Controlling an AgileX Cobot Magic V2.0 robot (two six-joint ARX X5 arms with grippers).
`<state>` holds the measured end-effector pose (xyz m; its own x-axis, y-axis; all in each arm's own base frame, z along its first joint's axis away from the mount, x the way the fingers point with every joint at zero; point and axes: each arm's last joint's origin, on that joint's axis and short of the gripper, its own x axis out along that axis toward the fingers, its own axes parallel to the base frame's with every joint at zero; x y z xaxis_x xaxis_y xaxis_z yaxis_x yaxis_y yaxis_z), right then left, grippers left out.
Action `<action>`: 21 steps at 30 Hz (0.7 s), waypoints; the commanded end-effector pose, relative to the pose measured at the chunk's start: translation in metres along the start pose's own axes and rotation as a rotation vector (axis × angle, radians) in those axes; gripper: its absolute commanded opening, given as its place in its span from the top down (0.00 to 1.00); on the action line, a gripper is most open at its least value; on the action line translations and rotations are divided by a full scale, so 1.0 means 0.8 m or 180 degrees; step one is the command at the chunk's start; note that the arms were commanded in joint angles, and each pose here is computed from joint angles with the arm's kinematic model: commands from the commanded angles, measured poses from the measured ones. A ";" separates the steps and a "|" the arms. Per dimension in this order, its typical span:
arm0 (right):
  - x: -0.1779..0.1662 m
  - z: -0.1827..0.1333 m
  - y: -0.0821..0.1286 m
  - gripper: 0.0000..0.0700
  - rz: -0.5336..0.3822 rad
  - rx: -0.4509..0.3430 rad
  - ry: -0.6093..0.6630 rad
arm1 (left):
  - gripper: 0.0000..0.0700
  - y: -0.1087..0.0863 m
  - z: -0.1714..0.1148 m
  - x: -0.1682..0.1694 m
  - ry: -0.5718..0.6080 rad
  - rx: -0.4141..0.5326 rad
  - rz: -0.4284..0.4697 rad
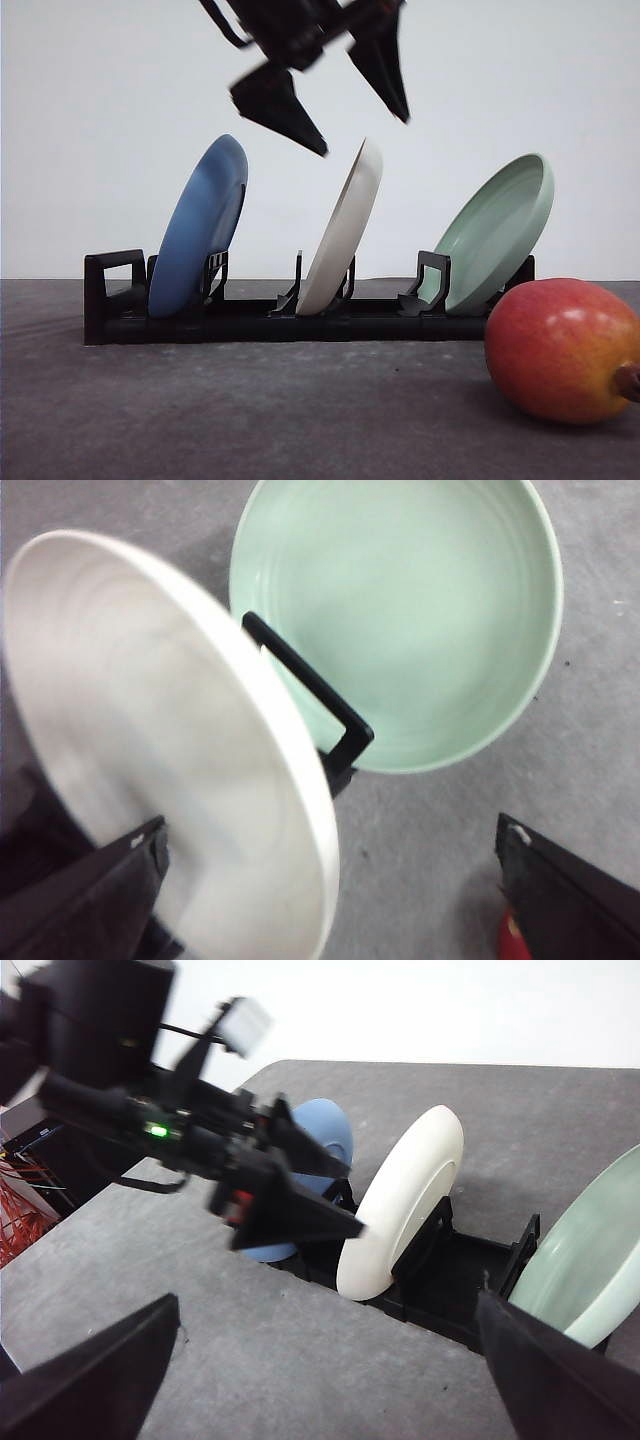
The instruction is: Place pomegranate in white plate
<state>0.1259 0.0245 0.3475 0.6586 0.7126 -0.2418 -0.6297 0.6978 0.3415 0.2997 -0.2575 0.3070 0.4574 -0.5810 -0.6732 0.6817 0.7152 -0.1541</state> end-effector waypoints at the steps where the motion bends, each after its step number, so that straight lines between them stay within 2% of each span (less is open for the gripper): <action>1: -0.002 0.006 0.003 0.13 0.0015 -0.0013 -0.0045 | 0.10 -0.005 0.005 0.014 -0.0031 0.0054 -0.0012; 9: -0.002 0.006 0.003 0.13 0.0015 -0.0011 -0.0045 | 0.11 0.000 0.001 0.047 -0.0057 0.0063 0.0045; 11: -0.002 0.006 0.003 0.13 0.0015 -0.0013 -0.0045 | 0.14 0.000 0.000 0.050 -0.0048 0.0062 0.0047; 12: -0.002 0.006 0.003 0.13 0.0015 -0.0013 -0.0045 | 0.23 0.000 0.000 0.050 -0.0047 0.0060 0.0046; 16: -0.002 0.006 0.003 0.13 0.0014 -0.0013 -0.0045 | 0.77 -0.004 0.001 0.050 -0.0062 0.0061 0.0029; 17: -0.002 0.006 0.003 0.13 0.0013 -0.0013 -0.0046 | 0.87 -0.004 0.001 0.050 -0.0064 0.0054 0.0029; 19: -0.002 0.006 0.003 0.13 0.0014 -0.0013 -0.0045 | 0.99 -0.004 0.001 0.050 -0.0065 0.0053 0.0027; 21: -0.002 0.006 0.003 0.13 0.0014 -0.0015 -0.0046 | 1.00 -0.004 0.001 0.050 -0.0062 0.0055 0.0023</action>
<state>0.1260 0.0245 0.3474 0.6585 0.7126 -0.2420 -0.6287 0.6976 0.3436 0.3136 -0.2755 0.2794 0.4671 -0.5700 -0.6759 0.6786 0.7212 -0.1392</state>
